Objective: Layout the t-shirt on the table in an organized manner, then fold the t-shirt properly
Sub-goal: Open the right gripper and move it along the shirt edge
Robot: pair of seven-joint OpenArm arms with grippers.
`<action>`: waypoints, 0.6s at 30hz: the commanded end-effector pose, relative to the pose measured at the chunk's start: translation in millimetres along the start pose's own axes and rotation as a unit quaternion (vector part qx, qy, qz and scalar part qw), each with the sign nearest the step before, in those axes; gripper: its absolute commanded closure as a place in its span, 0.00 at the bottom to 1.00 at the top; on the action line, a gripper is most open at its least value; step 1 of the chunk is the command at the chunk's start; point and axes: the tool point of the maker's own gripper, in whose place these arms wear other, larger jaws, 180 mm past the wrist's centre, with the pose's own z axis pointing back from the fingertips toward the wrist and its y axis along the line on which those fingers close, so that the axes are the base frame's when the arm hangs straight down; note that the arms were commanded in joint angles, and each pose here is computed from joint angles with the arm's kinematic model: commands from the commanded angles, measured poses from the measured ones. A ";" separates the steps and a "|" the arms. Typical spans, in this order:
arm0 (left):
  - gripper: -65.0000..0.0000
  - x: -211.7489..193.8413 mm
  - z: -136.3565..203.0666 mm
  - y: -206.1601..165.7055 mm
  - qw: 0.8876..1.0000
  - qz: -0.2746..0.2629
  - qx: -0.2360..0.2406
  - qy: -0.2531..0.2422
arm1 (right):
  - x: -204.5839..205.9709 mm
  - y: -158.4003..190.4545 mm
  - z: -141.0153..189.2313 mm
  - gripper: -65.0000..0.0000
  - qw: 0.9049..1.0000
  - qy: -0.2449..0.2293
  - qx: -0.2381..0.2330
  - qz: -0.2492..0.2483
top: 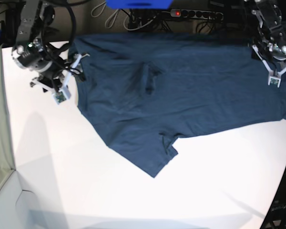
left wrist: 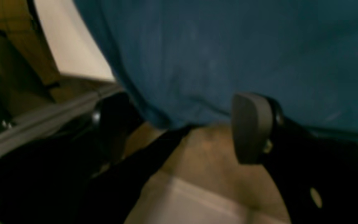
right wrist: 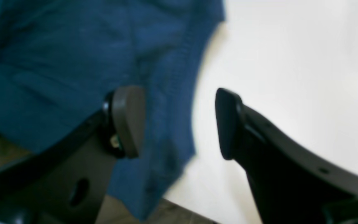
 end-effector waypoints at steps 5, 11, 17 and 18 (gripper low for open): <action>0.25 9.4 5.8 1.8 1.000 0.005 0.007 -0.017 | 9.6 16.9 -6.5 0.44 0.999 -0.014 0.028 0.013; 0.25 15.0 3.7 1.3 1.000 0.008 0.005 -0.020 | 33.1 27.2 -10.9 0.44 0.998 -0.040 0.041 0.020; 0.25 9.3 -3.0 -2.8 1.000 0.010 -0.004 -0.009 | 50.5 45.9 -14.6 0.44 0.996 -0.058 0.062 0.032; 0.25 8.5 -7.0 -5.1 1.000 0.012 -0.010 -0.004 | 52.3 51.1 -15.3 0.44 0.995 -0.059 0.068 0.037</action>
